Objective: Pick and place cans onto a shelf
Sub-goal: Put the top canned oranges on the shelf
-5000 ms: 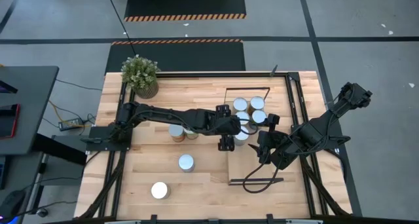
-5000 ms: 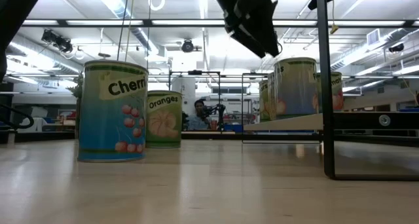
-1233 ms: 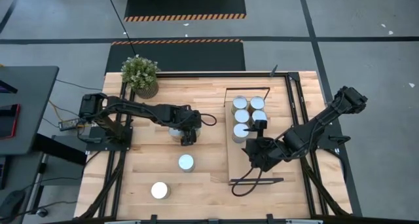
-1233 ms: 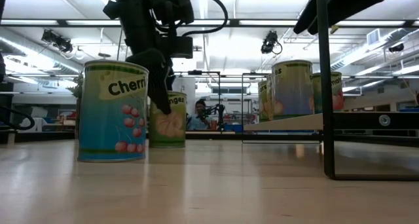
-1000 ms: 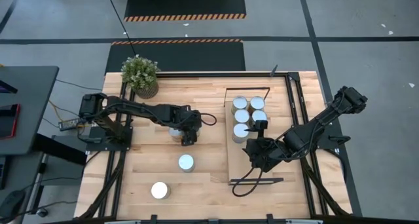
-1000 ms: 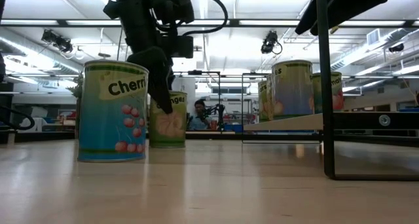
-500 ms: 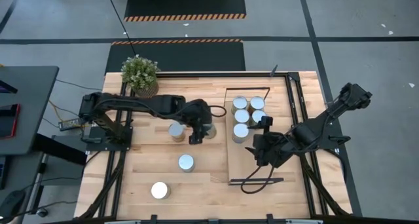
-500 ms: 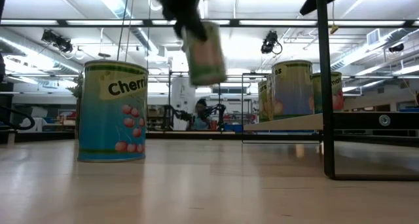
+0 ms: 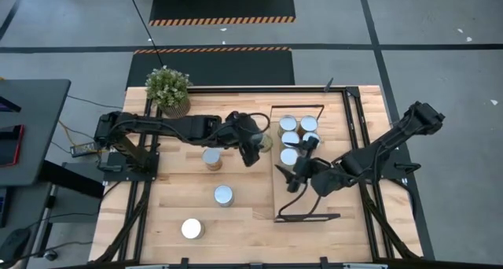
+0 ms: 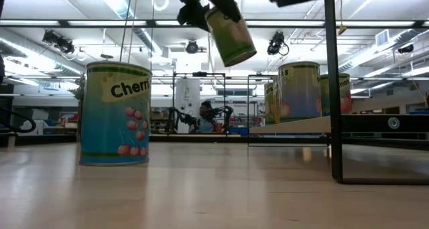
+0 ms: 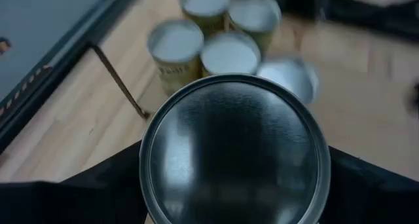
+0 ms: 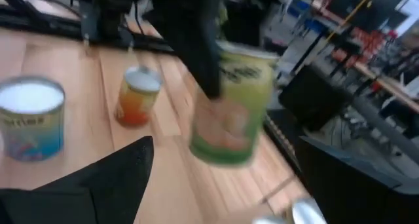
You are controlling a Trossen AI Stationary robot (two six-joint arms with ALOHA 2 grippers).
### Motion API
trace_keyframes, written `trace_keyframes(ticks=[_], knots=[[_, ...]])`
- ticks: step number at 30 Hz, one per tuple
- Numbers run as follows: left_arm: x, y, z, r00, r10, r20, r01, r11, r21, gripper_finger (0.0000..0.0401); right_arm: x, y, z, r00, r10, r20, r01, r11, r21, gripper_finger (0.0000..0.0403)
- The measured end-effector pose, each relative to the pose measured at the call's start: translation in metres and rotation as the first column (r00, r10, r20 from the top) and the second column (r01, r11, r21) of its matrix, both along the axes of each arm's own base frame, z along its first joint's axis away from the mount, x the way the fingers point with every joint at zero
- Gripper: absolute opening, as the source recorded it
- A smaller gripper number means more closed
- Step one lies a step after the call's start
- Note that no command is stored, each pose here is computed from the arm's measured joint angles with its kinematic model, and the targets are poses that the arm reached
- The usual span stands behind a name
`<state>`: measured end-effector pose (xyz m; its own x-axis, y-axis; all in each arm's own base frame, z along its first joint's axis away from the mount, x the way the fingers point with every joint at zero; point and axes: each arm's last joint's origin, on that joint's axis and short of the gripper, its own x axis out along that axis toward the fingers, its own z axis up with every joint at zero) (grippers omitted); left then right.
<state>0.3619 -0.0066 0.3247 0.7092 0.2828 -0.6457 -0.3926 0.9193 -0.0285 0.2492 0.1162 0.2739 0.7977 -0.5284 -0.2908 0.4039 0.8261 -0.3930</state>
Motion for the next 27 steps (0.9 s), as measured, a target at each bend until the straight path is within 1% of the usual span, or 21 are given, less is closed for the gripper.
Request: trace_keyframes(ticks=[3,6,7,13,18,21,27], knots=[[0.003,0.000,0.004,0.996,0.055,0.072,-0.052,0.998,-0.044,0.0323,0.012,0.001,-0.003,1.000,-0.010,0.008,0.011,0.998,-0.058,0.0379],[0.006,0.000,0.007,0.990,0.078,0.121,-0.067,0.994,-0.088,0.0323,0.020,0.000,-0.009,0.999,-0.041,-0.014,0.039,0.991,-0.125,0.0379],[0.006,-0.001,0.008,0.988,0.076,0.135,-0.064,0.994,-0.093,0.0323,0.022,-0.001,-0.010,0.999,-0.054,-0.009,0.052,0.990,-0.131,0.0379],[0.008,-0.003,0.010,0.983,0.089,0.164,-0.070,0.991,-0.117,0.0323,0.029,-0.012,-0.009,0.995,-0.096,0.018,0.097,0.989,-0.110,0.0379],[0.009,-0.003,0.012,0.977,0.096,0.191,-0.072,0.989,-0.130,0.0323,0.036,-0.022,-0.008,0.996,-0.091,0.024,0.093,0.991,-0.094,0.0379],[0.011,-0.003,0.014,0.970,0.103,0.220,-0.073,0.988,-0.139,0.0323,0.039,-0.030,-0.008,0.993,-0.113,0.028,0.115,0.990,-0.087,0.0379],[0.011,-0.003,0.014,0.969,0.101,0.226,-0.071,0.988,-0.138,0.0323,0.046,-0.043,-0.004,0.996,-0.084,0.037,0.086,0.994,-0.073,0.0379]])
